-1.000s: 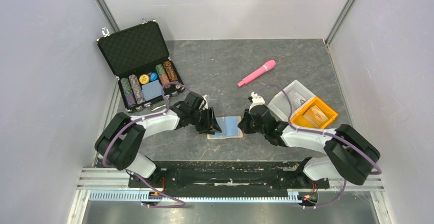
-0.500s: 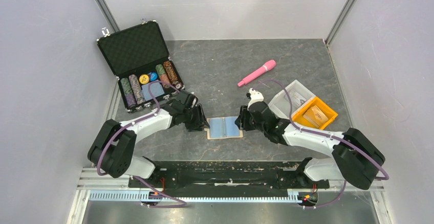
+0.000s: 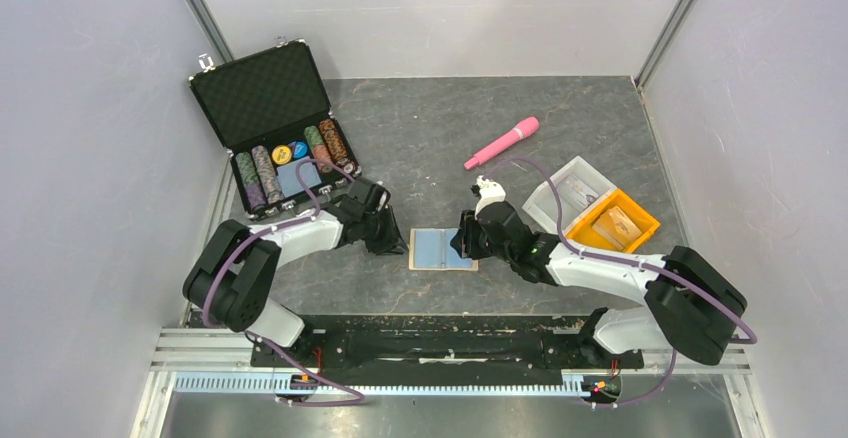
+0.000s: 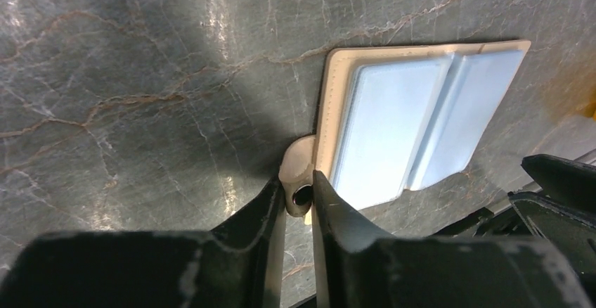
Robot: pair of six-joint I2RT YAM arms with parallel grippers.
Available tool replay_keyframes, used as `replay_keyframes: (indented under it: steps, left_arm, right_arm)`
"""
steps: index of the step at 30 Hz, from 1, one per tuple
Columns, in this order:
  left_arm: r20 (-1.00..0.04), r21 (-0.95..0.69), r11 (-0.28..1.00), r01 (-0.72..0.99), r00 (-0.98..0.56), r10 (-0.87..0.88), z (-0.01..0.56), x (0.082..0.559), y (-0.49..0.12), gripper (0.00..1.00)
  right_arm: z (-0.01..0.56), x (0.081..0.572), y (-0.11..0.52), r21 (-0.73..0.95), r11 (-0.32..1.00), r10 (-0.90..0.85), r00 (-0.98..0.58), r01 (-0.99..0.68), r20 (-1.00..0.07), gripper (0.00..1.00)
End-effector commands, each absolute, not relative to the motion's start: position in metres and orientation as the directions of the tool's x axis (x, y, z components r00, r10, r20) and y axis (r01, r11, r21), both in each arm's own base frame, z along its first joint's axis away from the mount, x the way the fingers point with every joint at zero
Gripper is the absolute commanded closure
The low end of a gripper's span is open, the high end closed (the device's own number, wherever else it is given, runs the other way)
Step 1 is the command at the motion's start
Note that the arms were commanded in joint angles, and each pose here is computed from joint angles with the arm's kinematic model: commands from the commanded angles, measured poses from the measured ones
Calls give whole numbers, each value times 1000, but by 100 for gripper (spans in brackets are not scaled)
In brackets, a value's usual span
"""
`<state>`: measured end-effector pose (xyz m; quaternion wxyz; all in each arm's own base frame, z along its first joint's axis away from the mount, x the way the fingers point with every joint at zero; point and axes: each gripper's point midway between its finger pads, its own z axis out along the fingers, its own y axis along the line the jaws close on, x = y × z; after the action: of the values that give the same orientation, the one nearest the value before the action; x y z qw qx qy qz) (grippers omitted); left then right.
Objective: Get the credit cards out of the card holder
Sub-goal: Remove the credit card from the card holder.
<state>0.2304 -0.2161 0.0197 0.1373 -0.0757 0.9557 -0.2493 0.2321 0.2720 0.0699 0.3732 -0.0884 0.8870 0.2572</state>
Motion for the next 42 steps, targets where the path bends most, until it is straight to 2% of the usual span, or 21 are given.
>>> replay_keyframes:
  steps: [1,4,7,16,21,32,36,38,42]
  left_arm:
    - [-256,-524,851,-40,-945,-202,20,234,-221,81]
    - [-243,-538,842,-29,-951,-188,20,230,-224,92]
    - [-239,-560,828,-20,-954,-184,23,225,-228,97]
    - [-249,-630,776,10,-949,-191,45,208,-240,98]
    - [-258,-655,755,26,-947,-191,55,208,-244,98]
    - [-262,-663,748,35,-946,-188,59,206,-244,98]
    - [-263,-663,748,35,-946,-189,59,206,-244,98]
    - [-265,-664,747,37,-946,-188,60,206,-244,98]
    - [-262,-661,749,34,-946,-188,58,206,-243,98]
  right_arm:
    - [92,241,287,424,829,81,-670,-366,-738,64]
    - [91,240,289,424,826,78,-671,-370,-737,58]
    - [91,238,293,421,826,72,-671,-375,-738,52]
    - [77,230,309,368,853,14,-689,-370,-725,36]
    - [71,228,323,322,863,-43,-691,-389,-721,30]
    - [50,223,335,257,876,-125,-707,-408,-696,31]
    - [47,225,334,236,884,-133,-703,-403,-699,33]
    - [44,225,329,212,894,-146,-704,-394,-695,37]
    - [45,226,324,196,901,-147,-699,-387,-700,50]
